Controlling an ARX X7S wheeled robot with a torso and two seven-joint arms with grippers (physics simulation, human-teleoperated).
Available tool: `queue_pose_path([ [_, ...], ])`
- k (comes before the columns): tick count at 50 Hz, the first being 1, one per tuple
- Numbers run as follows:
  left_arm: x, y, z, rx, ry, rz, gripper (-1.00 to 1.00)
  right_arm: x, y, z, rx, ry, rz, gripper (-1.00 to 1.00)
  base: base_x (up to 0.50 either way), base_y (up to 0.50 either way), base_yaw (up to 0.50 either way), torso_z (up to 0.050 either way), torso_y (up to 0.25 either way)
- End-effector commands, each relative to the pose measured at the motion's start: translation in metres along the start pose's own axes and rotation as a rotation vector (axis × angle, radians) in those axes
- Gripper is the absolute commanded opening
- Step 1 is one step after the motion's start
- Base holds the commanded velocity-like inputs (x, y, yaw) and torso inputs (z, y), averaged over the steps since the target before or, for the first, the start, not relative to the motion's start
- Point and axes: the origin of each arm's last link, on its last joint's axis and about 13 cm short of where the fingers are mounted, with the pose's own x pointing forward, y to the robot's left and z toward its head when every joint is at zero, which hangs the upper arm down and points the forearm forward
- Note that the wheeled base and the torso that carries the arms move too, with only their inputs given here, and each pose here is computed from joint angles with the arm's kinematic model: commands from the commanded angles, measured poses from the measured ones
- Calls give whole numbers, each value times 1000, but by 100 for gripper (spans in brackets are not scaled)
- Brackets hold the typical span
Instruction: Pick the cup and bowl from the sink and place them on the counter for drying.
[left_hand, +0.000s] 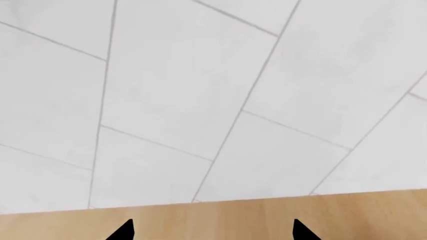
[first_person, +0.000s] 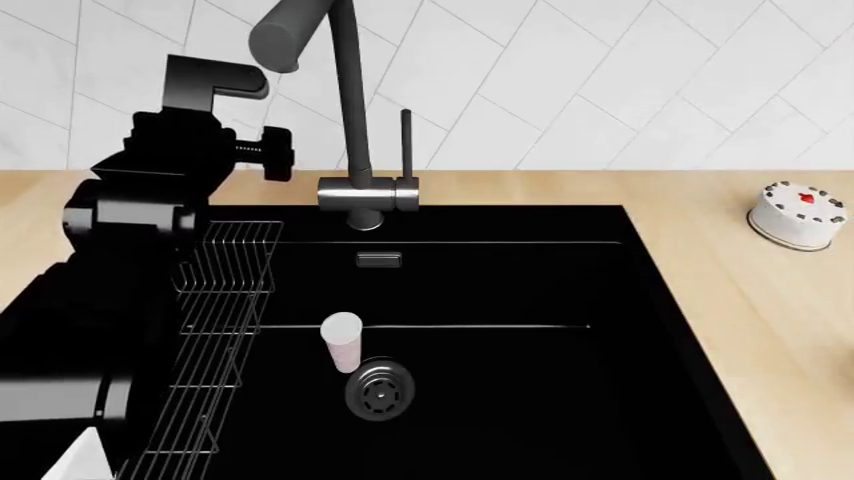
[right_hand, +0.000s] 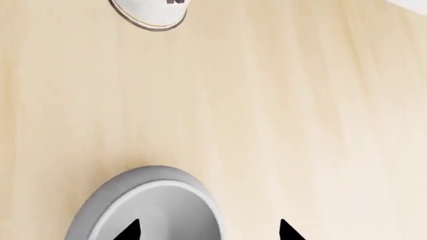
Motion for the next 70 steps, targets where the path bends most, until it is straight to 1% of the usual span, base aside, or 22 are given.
queue_pose_path([
  [1,0,-2,3,-2,-11,-20,100,-31,-2,34,-61,-86,22,100,0,0,0,0,0],
  [3,0,-3,1,0,-10,-22,100,-40,-5,39,-126,-72,35,100,0,0,0,0,0],
  [7,1,-5,-3,-2,-4,-25,100,-49,1,51,-113,-147,34,100,0,0,0,0,0],
  [10,1,-6,-2,-2,-5,-31,100,-57,18,66,-65,-328,126,100,0,0,0,0,0],
  [11,1,-7,-2,0,-5,-32,100,-58,20,69,-61,-346,148,100,0,0,0,0,0],
  [13,1,-7,-1,-3,-8,-33,100,-62,27,75,-80,-371,150,100,0,0,0,0,0],
  [14,1,-7,-1,-3,-9,-34,100,-65,31,77,-122,-371,126,100,0,0,0,0,0],
  [20,1,-8,-2,-3,-7,-36,100,-78,44,88,-168,-456,142,100,0,0,0,0,0],
  [27,2,-7,-4,-1,-10,-46,100,-68,53,97,153,-755,270,100,0,0,0,0,0],
  [28,2,-7,-4,-3,-11,-45,100,-66,57,96,278,-797,351,100,0,0,0,0,0],
  [32,2,-8,-4,-3,-15,-50,100,-43,73,83,374,-947,362,100,0,0,0,0,0],
  [35,2,-8,-4,-3,-15,-50,100,-29,82,77,397,-952,391,100,0,0,0,0,0],
  [38,2,-7,-4,-10,-18,-50,100,-22,87,75,379,-968,392,100,0,0,0,0,0],
  [39,2,-7,-5,-12,-18,-51,100,-18,92,75,328,-974,401,100,0,0,0,0,0],
  [41,2,-7,-6,-13,-17,-52,100,-16,96,74,339,-979,415,100,0,0,0,0,0],
  [42,2,-8,-6,-14,-17,-54,100,-12,102,73,294,-971,432,100,0,0,0,0,0],
  [44,2,-9,-6,-6,-17,-58,100,-6,113,72,283,-963,442,100,0,0,0,0,0],
  [50,0,-7,-3,-2,-10,-48,100,-6,123,78,268,-962,433,100,0,0,0,0,0],
  [52,-6,-9,-6,0,20,-64,100,-7,126,80,256,-971,433,100,0,0,0,0,0],
  [56,-23,-9,1,14,-9,-101,100,-5,134,84,219,-963,464,100,0,0,0,0,0],
  [65,-49,-15,0,49,-17,-150,100,-3,133,83,234,-968,458,100,0,0,0,0,0],
  [70,-60,-12,20,42,-46,-164,100,-2,137,86,220,-962,465,100,0,0,0,0,0],
])
